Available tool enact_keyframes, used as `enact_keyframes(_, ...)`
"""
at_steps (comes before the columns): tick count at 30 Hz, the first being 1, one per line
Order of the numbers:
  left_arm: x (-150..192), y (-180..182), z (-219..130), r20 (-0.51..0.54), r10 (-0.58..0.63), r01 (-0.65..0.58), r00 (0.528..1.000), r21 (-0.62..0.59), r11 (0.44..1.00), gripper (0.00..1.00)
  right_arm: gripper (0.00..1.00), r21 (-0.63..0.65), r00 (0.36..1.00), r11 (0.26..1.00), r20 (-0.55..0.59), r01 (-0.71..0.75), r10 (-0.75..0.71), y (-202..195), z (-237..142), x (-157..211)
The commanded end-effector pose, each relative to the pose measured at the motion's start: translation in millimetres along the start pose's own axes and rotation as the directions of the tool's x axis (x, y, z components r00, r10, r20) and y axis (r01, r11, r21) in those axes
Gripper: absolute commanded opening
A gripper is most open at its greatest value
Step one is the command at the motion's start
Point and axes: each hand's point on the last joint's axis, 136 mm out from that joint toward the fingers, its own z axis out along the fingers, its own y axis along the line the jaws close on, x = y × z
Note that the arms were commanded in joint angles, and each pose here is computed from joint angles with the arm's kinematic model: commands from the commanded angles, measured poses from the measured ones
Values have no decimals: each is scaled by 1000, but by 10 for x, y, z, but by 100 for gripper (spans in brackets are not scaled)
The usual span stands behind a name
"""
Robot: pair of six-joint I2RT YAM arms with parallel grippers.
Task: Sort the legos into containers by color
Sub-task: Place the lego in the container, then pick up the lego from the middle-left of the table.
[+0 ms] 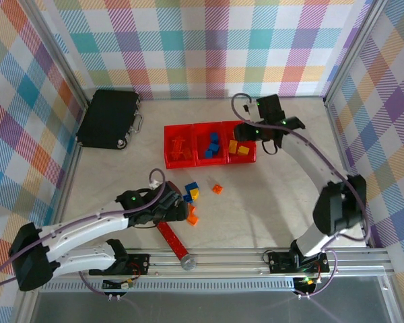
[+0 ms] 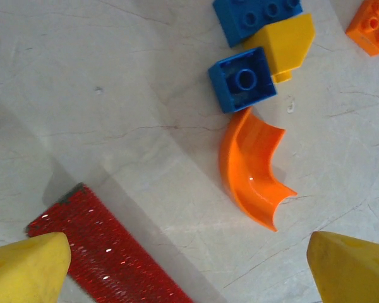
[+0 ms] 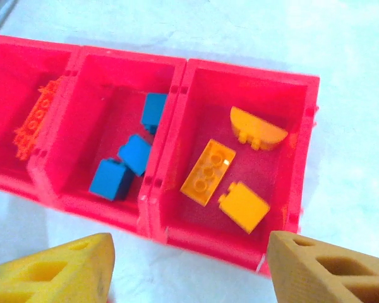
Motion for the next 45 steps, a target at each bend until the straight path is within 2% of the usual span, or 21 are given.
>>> enact_keyframes(1, -106, -155, 11, 25, 32, -32, 999, -28, 999, 96, 68, -103, 996, 991, 31, -81, 85, 150, -152, 190)
enact_keyframes(5, -104, -258, 156, -12, 39, -39, 999, -64, 997, 93, 69, -170, 989, 978, 69, -120, 133, 237, -331, 478)
enact_keyframes(8, -106, -298, 254, -26, -20, 17, 999, -94, 995, 89, 70, -170, 986, 978, 93, -119, 136, 225, -445, 647)
enact_keyframes(14, -92, -494, 454, -36, -52, 47, 998, -133, 990, 84, 73, -194, 983, 977, 139, -87, 116, 254, -597, 823)
enact_keyframes(17, -101, -541, 533, -39, -33, 25, 999, -186, 982, 84, 74, -206, 984, 976, 140, -78, 108, 279, -632, 865)
enact_keyframes(20, -89, -597, 623, -66, -8, -5, 998, -204, 979, 89, 74, -209, 985, 975, 141, -70, 101, 289, -659, 877)
enact_keyframes(28, -117, -438, 626, -30, -20, 11, 999, -280, 960, 89, 74, -226, 988, 972, 127, -62, 93, 322, -676, 916)
enact_keyframes(45, -54, -306, 800, -66, 8, -28, 998, -314, 949, 83, 73, -231, 989, 970, 111, -75, 103, 330, -682, 953)
